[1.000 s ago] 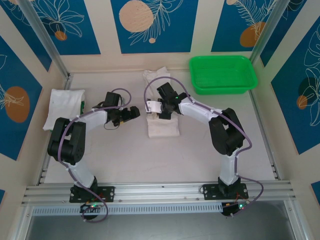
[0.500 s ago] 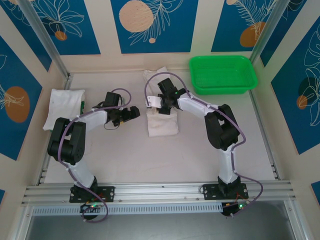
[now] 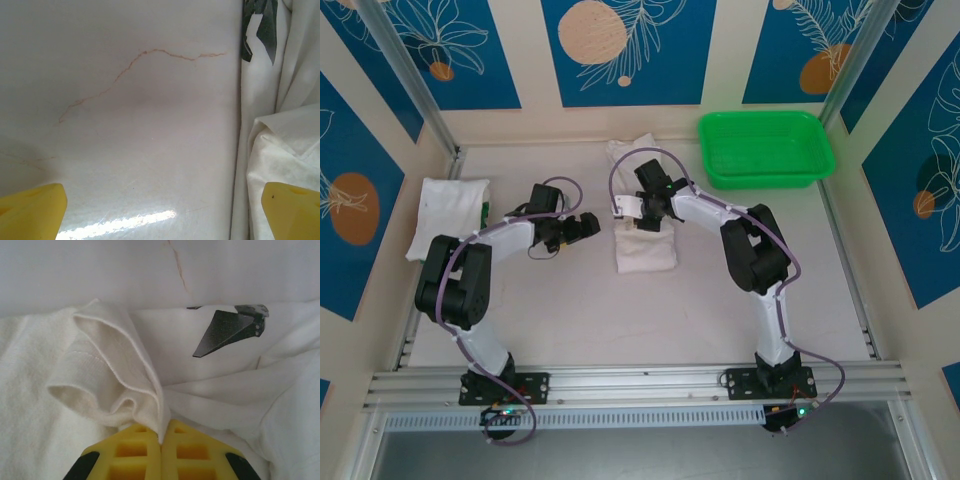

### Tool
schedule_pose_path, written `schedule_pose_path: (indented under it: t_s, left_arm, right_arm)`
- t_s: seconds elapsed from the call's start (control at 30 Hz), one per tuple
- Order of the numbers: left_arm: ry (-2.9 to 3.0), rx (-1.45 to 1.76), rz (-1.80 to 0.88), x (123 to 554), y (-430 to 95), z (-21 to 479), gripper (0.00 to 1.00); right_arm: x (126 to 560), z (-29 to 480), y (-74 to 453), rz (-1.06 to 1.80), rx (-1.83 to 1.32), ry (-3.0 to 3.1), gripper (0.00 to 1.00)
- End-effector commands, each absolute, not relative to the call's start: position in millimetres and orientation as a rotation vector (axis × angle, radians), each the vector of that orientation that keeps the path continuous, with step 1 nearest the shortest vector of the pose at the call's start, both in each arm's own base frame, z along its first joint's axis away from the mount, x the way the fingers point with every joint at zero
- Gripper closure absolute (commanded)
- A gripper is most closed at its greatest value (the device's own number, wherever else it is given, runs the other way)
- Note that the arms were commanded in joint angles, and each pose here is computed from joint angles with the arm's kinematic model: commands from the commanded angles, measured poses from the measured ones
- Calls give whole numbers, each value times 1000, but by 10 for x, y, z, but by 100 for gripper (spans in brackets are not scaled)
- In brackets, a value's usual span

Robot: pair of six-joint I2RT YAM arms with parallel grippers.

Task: Fold and stack the t-shirts

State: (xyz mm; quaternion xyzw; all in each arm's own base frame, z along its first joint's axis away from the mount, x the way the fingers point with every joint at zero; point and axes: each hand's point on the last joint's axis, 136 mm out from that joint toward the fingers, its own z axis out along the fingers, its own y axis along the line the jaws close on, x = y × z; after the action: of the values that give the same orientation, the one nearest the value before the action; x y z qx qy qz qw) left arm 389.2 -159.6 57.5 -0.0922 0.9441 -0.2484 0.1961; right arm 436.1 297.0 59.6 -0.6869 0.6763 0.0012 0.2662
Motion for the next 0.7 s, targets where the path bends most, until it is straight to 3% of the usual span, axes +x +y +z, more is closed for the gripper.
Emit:
schedule_pose_path:
  t_s: [0.0, 0.47, 0.53, 0.67]
  left_arm:
    - [2667, -262, -702, 3837, -1588, 503, 0]
    - [2673, -272, -716, 3828, -1603, 450, 0]
    - [2675, -274, -719, 3823, -1605, 440, 0]
    - [2673, -278, -730, 3822, -1618, 435, 0]
  right_arm:
    - [4436, 638, 2994, 11, -1828, 1818, 100]
    - [4510, 504, 2902, -11, -1809, 1863, 99]
    - [4528, 487, 2892, -13, -1804, 1868, 94]
    - [4558, 587, 2919, -9, -1769, 1852, 74]
